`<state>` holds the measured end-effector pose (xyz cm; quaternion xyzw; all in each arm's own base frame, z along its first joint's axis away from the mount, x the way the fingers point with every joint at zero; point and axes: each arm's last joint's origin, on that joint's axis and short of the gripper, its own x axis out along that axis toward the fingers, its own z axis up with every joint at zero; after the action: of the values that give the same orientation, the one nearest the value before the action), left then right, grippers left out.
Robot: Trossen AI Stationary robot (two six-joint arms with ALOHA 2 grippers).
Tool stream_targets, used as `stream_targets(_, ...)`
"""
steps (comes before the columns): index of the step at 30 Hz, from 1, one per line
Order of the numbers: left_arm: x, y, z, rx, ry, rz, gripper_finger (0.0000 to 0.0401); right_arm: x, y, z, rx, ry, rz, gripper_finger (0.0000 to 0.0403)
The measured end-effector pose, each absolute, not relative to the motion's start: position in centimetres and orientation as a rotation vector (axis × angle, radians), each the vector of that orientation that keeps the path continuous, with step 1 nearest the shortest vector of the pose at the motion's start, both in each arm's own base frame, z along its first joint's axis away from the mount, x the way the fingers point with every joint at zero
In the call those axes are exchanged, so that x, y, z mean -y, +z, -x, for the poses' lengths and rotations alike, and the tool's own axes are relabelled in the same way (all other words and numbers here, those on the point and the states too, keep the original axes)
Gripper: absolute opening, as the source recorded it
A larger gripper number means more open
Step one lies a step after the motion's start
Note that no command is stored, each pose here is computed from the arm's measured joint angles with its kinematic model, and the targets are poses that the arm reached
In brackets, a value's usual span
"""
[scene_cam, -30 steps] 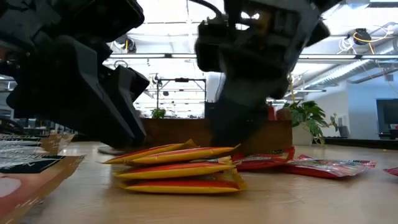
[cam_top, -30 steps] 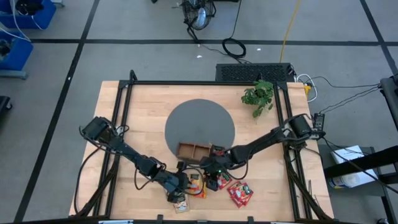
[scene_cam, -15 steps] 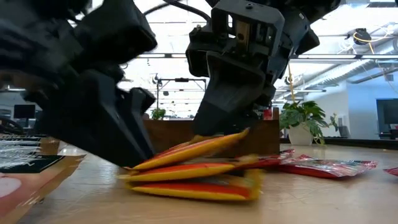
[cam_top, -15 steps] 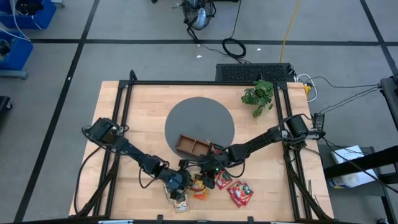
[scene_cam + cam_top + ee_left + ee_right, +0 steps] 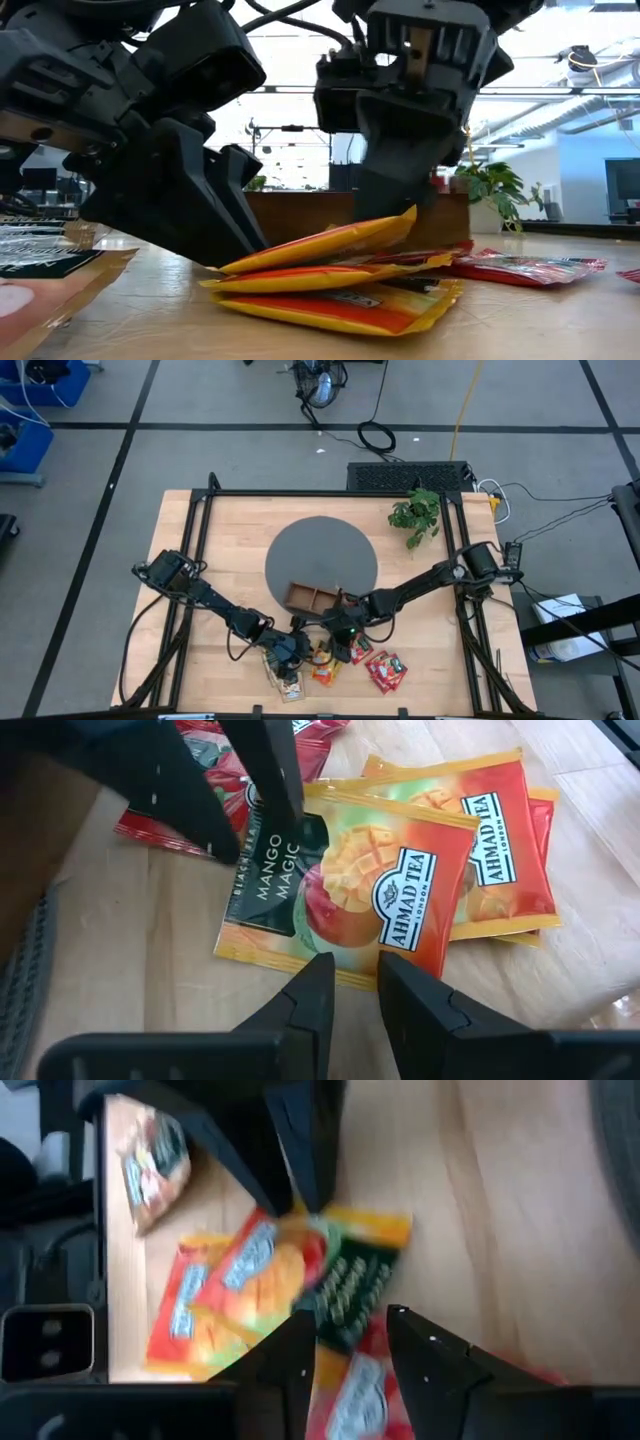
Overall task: Pick & Place Tea
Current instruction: Put the yellow tea bag into the middle section of the wooden organizer
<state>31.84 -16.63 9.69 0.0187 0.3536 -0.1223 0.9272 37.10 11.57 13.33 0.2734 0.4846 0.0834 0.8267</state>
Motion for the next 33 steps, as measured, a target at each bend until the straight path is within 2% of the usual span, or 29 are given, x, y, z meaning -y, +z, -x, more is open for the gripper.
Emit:
stream_targets(11,16.6,9.7,-31.8,-0.724,-0.251,-0.050,0.0088,-11.1,18.4,-35.7,-0.961,0.162,-0.597,0.0116)
stream_targets(18,16.6,9.7,-31.9,-0.718,-0.252,-0.051,0.0088,-13.7,16.9,-34.6,-1.092,0.097,-0.690,0.0116)
stream_targets(21,16.6,9.7,-31.9,-0.713,-0.253,-0.050,0.0088,-14.3,16.4,-34.4,-1.080,0.023,-0.696,0.0116)
stream_targets(33,16.6,9.8,-32.0,-0.694,-0.264,-0.073,0.0088,-14.7,16.1,-34.5,-1.023,-0.071,-0.710,0.0116)
